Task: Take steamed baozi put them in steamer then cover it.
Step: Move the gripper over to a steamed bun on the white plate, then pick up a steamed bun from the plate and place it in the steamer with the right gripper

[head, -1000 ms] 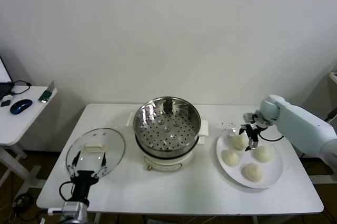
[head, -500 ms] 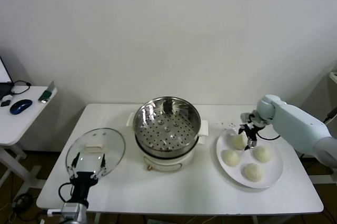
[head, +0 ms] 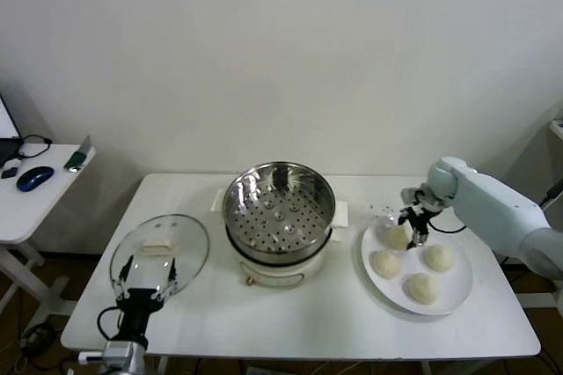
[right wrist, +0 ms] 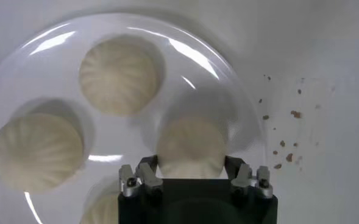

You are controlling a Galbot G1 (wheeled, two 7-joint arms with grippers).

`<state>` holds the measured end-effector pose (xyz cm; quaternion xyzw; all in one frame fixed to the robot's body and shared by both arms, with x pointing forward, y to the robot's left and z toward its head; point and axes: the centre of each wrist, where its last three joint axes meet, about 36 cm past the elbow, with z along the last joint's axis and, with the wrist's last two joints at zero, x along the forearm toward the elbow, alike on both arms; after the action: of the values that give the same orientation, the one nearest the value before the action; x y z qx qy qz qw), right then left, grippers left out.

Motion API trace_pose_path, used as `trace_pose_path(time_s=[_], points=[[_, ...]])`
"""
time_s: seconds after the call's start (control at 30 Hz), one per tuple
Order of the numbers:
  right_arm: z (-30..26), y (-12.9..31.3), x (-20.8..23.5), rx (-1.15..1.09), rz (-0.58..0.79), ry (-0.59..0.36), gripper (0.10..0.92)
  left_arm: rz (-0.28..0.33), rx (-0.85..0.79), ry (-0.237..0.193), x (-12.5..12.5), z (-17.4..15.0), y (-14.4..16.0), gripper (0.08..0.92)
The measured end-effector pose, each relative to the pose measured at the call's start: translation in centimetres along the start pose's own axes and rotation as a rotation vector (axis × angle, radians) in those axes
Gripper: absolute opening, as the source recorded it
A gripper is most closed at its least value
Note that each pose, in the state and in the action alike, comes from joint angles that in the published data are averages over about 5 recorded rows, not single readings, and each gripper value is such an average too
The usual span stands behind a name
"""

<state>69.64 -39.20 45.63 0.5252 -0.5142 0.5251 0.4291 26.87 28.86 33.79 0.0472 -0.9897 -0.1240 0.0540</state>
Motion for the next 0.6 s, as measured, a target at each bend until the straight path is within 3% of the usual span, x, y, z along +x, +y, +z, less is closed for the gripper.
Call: trace_pose_path(time_s=[0.3, 0.6], points=[[-1.3, -2.4, 4.3, 0.086, 0.024, -0.032, 0.696, 0.003, 0.002, 0.005, 0.3, 0.1, -0.2, 0.823], [-5.9, -7.5, 15.1, 0.303, 0.087, -0.021, 0.704, 0.004, 0.003, 0.010, 0.6, 0.3, -0.3, 0.823]])
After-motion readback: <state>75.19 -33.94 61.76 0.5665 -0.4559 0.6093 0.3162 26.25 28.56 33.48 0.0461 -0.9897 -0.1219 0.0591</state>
